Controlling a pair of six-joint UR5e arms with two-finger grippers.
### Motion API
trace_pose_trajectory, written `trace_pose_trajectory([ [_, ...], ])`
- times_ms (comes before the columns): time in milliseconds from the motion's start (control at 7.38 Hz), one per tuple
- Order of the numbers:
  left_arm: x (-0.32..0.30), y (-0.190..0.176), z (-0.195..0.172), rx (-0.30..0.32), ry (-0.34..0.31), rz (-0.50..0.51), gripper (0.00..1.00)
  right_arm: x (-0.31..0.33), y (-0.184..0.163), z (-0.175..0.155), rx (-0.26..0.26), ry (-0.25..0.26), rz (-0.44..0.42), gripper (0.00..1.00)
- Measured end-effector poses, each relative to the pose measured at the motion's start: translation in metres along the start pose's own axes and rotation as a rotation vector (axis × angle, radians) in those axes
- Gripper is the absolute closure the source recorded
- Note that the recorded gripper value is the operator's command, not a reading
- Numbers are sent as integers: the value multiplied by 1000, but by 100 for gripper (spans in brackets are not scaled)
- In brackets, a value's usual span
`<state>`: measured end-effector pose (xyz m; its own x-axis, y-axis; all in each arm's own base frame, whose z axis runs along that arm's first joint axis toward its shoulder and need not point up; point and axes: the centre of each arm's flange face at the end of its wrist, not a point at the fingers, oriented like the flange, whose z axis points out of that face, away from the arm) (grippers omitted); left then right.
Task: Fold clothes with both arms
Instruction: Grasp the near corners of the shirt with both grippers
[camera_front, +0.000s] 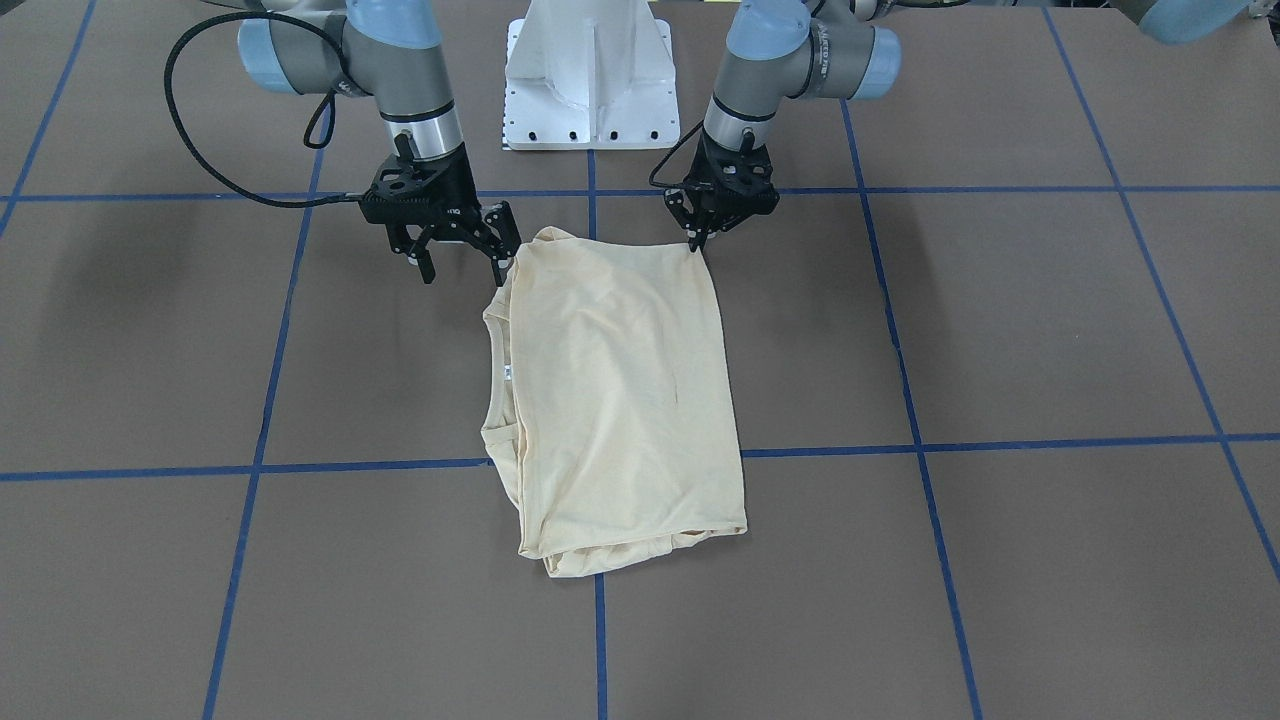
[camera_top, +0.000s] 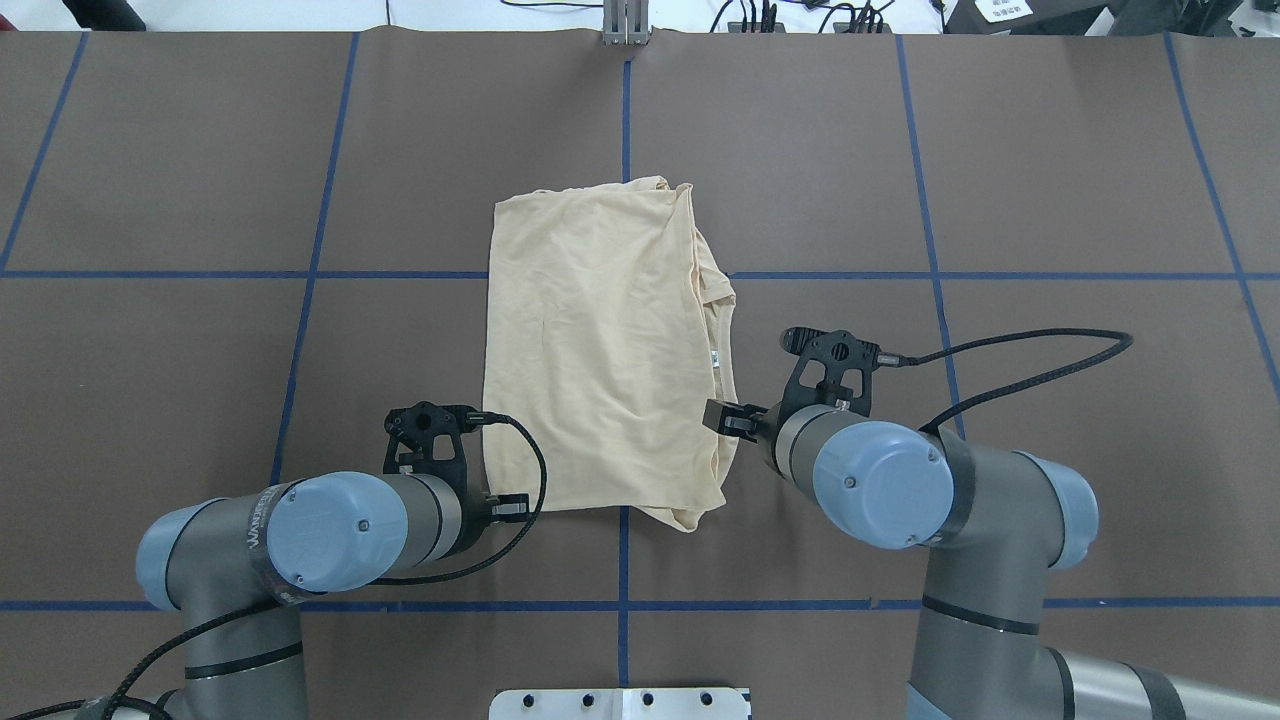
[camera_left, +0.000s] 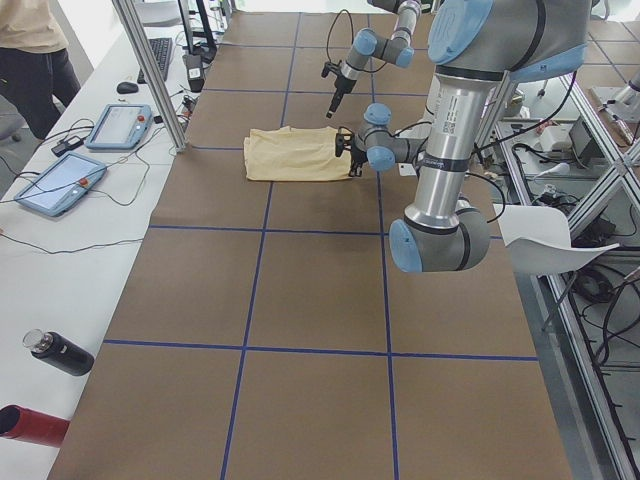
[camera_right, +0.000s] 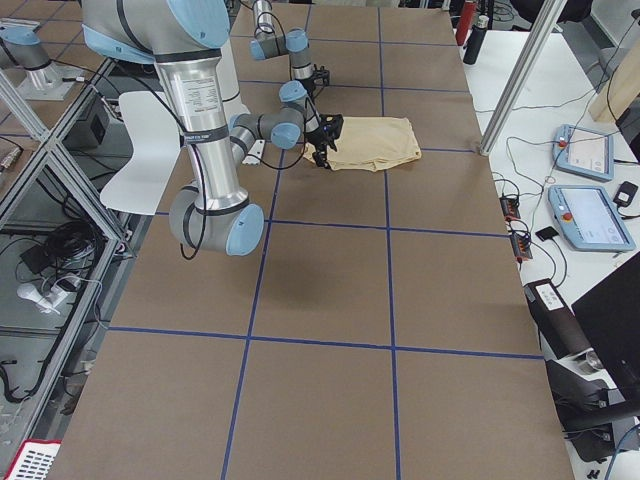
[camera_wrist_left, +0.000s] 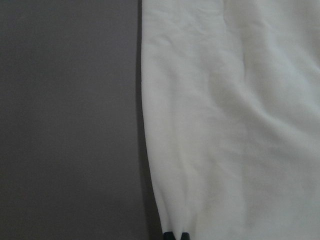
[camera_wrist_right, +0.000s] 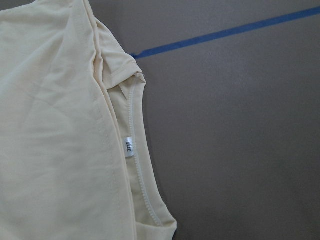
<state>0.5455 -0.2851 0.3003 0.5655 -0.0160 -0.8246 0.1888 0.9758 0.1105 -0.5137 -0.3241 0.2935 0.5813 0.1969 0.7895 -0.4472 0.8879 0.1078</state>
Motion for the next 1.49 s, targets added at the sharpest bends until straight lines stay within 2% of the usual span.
trace_pose_trajectory([
  [271, 1, 0, -1, 0, 3, -1, 100, -15, 31, 21, 36, 18, 55, 15],
  [542, 2, 1, -2, 0, 5, -1, 100, -33, 44, 42, 64, 41, 63, 17],
  [678, 2, 0, -2, 0, 5, -1, 100, -35, 46, 45, 68, 58, 58, 25],
  [813, 1, 0, -2, 1, 5, -2, 100, -36, 46, 45, 71, 74, 54, 53],
  [949, 1, 0, -2, 1, 4, -2, 100, -36, 46, 45, 72, 84, 52, 77],
  [1084, 1, 0, -2, 2, 4, -2, 100, -37, 46, 44, 73, 85, 53, 81],
  [1220, 1, 0, -2, 2, 4, -2, 100, -39, 46, 43, 72, 82, 60, 81],
  [1491, 1, 0, -2, 3, 5, -2, 100, -45, 47, 40, 72, 73, 74, 96],
])
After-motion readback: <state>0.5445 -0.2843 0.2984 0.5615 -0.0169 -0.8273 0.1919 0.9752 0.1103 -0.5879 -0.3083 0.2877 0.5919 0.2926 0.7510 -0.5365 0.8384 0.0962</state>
